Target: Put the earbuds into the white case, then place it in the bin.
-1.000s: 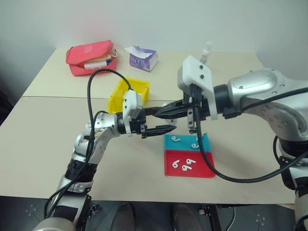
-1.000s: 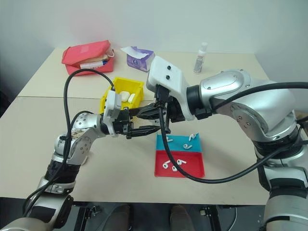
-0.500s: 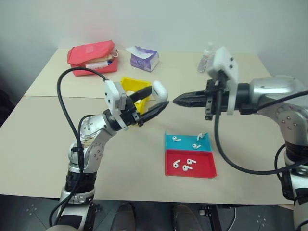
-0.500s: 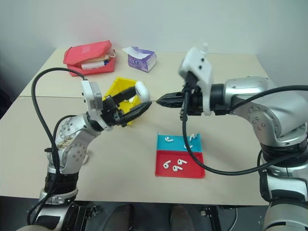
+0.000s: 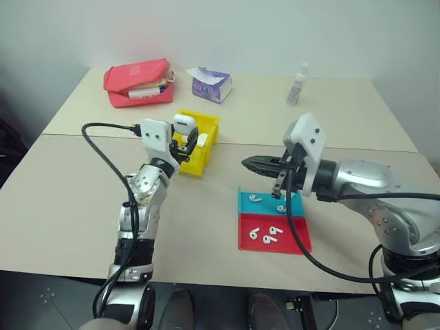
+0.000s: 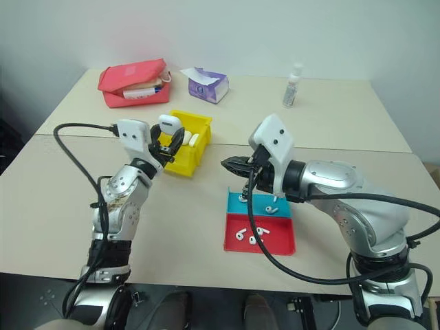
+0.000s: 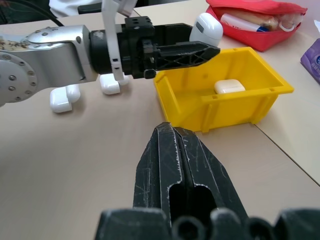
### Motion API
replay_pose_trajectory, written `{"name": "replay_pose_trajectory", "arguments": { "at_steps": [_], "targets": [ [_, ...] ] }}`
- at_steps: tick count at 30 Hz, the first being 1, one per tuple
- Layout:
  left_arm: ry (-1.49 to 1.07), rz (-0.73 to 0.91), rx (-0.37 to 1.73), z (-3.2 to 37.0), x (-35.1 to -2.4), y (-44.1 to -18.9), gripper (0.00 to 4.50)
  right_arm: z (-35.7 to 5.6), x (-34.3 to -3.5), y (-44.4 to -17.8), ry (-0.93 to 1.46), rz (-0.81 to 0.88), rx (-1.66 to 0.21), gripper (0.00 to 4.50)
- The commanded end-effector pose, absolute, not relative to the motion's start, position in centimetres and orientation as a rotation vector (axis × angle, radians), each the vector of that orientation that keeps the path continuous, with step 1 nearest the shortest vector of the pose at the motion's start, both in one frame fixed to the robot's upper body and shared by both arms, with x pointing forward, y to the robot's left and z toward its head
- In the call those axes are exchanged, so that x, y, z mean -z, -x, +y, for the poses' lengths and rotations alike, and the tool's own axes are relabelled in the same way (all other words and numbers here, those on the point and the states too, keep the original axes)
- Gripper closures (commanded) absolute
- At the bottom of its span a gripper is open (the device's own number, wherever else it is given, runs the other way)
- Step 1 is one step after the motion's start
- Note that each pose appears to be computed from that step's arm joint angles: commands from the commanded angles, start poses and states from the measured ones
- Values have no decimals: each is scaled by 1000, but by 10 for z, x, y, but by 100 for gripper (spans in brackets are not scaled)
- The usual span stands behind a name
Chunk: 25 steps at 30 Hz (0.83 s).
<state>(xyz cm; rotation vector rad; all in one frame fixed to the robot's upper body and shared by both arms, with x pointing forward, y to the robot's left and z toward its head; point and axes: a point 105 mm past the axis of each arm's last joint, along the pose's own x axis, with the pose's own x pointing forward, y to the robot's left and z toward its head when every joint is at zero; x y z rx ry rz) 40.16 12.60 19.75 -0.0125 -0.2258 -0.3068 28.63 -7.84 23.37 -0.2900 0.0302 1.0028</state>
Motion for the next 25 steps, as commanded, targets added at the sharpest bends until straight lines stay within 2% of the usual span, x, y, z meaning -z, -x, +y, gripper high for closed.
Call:
{"name": "replay_pose_trajectory", "arguments": {
  "at_steps": [1,4,11,14,19,25],
  "targets": [
    [-33,-264,290,122,-208,-411,100,-77,-244,-282,321,-18,-992,450],
    [-48,-229,280,125,-202,-422,11,-78,-246,-282,326,-21,-994,450],
    [-66,-296,334,135,-213,-411,5,-83,-240,-285,319,-8,-970,450],
    [-115,-295,471,147,-218,-384,5,-90,-232,-288,335,-11,-938,450],
    [-238,-215,730,163,-221,-319,5,-109,-214,-291,345,-57,-883,450],
    [-289,-107,922,177,-227,-246,5,-128,-207,-277,365,-67,-965,450]
  ]
}}
